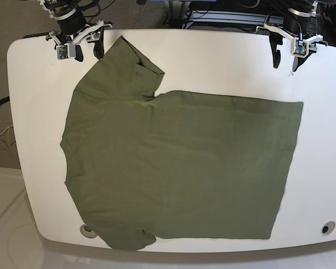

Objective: Fold the T-shirt properly
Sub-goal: 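Move right gripper over the green shirt sleeve, left gripper over hem corner, then lower the open right gripper onto the sleeve beside the collar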

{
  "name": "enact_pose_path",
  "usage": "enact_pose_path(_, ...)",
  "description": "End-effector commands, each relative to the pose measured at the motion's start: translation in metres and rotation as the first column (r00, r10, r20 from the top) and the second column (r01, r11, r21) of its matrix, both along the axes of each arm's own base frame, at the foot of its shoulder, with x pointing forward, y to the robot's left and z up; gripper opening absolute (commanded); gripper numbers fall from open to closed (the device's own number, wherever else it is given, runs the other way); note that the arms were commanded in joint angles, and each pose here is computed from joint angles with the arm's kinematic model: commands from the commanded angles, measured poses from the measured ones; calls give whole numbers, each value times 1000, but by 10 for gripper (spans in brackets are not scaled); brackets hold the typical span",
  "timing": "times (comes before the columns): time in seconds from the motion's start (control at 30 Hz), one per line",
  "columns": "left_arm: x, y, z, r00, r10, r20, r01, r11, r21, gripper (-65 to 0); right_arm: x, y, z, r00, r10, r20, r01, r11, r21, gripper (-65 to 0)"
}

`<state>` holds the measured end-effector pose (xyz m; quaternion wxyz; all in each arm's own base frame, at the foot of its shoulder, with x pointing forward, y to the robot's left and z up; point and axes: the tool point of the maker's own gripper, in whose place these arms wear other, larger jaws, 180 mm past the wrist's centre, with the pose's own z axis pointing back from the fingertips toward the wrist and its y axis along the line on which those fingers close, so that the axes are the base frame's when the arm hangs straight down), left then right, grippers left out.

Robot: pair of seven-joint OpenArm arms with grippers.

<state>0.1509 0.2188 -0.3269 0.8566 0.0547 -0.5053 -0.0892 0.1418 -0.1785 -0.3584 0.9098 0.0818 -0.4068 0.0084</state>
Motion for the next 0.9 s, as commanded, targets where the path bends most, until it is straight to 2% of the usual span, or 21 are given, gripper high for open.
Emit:
enact_pose_path(0.0,5,-1,7,999,-12,32,11,1000,14,-381,5,2,6,1000,3,30,-3,1000,13,-306)
enact_pose_path(0.33,17,2,-2,999,20,45,-20,1000,-1,-410,24,13,-2,999,6,47,-6,1000,-8,-326)
enact_pose_path(0.67,25,10,-7,997,71,23,-69,995,-73,-426,31,13,0,999,-5,46,6,1000,-18,-327)
enact_pose_path(0.87,29,14,-3,997,83,12,-82,994,-71,-390,35,9,2,999,-18,48,19,1000,-7,-317)
